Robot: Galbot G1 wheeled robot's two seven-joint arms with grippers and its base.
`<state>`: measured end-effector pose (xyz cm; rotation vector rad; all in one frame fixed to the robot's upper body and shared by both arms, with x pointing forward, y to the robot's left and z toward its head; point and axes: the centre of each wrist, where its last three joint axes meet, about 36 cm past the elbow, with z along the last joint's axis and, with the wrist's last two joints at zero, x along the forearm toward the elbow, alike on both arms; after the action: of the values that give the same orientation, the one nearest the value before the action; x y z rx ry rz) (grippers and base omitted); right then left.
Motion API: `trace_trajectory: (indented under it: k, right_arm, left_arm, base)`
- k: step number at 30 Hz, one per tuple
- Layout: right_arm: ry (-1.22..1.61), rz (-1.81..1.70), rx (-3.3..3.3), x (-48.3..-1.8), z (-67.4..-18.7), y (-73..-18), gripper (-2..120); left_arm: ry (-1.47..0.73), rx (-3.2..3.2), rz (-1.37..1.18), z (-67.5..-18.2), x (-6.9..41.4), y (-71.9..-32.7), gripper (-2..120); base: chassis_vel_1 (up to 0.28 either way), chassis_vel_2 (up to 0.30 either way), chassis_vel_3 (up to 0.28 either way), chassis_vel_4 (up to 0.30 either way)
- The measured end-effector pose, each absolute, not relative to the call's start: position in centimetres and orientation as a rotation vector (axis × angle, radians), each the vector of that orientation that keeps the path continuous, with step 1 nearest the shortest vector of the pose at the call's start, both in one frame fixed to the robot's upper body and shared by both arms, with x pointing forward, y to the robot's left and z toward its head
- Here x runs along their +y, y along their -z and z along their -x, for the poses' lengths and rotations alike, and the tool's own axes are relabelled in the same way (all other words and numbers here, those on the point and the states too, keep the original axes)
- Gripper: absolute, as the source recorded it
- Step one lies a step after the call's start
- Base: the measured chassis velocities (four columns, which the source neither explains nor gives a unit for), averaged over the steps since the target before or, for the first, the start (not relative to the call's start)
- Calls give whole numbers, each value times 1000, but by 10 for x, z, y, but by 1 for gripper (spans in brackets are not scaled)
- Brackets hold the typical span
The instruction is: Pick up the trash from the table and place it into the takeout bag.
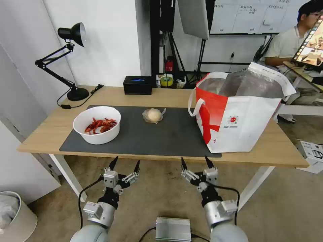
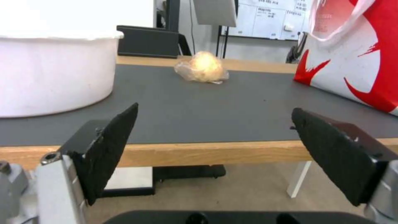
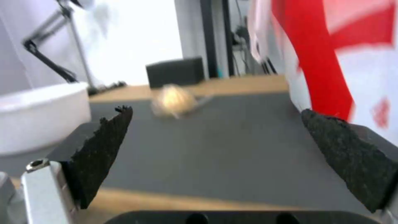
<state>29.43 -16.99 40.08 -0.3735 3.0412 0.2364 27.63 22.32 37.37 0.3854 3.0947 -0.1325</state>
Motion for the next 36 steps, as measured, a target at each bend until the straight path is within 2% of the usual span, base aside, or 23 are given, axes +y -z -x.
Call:
trace_trajectory:
  k: [21, 36]
  right_arm:
    - [-216, 589, 2938, -198, -376, -460, 100]
    - [-150, 710, 2982, -183, -430, -473, 100]
  left_arm:
    - [123, 3105, -417, -280, 221, -368, 100]
    - [109, 3113, -400, -277, 225, -369, 100]
  base:
    - [0, 0, 0, 0]
    - [0, 0, 0, 0]
